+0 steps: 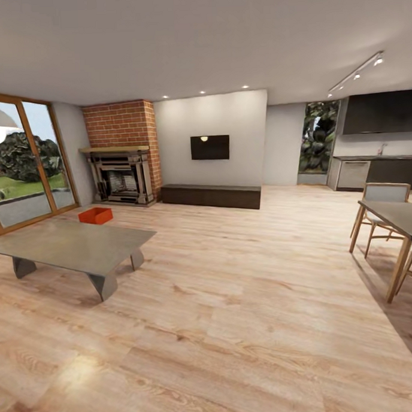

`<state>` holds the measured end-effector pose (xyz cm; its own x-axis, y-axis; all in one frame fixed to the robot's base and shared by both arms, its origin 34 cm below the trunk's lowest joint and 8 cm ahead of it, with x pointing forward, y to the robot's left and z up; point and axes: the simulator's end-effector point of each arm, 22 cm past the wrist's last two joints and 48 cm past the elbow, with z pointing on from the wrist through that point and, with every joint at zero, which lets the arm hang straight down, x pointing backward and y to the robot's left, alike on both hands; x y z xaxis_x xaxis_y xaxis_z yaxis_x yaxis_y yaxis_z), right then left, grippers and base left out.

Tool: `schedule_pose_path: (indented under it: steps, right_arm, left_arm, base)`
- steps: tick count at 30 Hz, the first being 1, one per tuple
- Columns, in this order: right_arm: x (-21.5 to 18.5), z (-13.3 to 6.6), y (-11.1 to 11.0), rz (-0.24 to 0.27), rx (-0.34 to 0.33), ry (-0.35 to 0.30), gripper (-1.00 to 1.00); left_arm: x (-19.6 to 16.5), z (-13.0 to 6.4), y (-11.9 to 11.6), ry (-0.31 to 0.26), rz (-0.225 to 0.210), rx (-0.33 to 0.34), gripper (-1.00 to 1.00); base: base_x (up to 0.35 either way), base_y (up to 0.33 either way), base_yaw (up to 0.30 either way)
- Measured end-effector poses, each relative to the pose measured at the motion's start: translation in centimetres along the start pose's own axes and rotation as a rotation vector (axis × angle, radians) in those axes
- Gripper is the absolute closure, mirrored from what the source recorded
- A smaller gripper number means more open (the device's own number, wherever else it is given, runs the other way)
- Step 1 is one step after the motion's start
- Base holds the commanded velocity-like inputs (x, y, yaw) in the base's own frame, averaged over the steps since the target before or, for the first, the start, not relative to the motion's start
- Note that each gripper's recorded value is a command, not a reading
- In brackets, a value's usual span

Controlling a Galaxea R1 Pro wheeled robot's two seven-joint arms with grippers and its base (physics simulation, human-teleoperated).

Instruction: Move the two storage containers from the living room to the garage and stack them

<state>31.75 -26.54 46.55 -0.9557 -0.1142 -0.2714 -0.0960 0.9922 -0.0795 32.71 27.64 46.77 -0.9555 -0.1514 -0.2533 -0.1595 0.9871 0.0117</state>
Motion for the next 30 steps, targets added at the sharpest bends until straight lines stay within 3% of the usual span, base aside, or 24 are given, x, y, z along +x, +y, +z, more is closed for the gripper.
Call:
schedule_pose_path:
  steps: [30]
  right_arm:
    - [-0.01, 0.0, 0.03, 0.0, 0.0, 0.0, -1.0]
  left_arm:
    - [0.0, 0.0, 0.0, 0.0, -0.001, 0.0, -1.0]
  base:
    - [0.322, 0.0, 0.0]
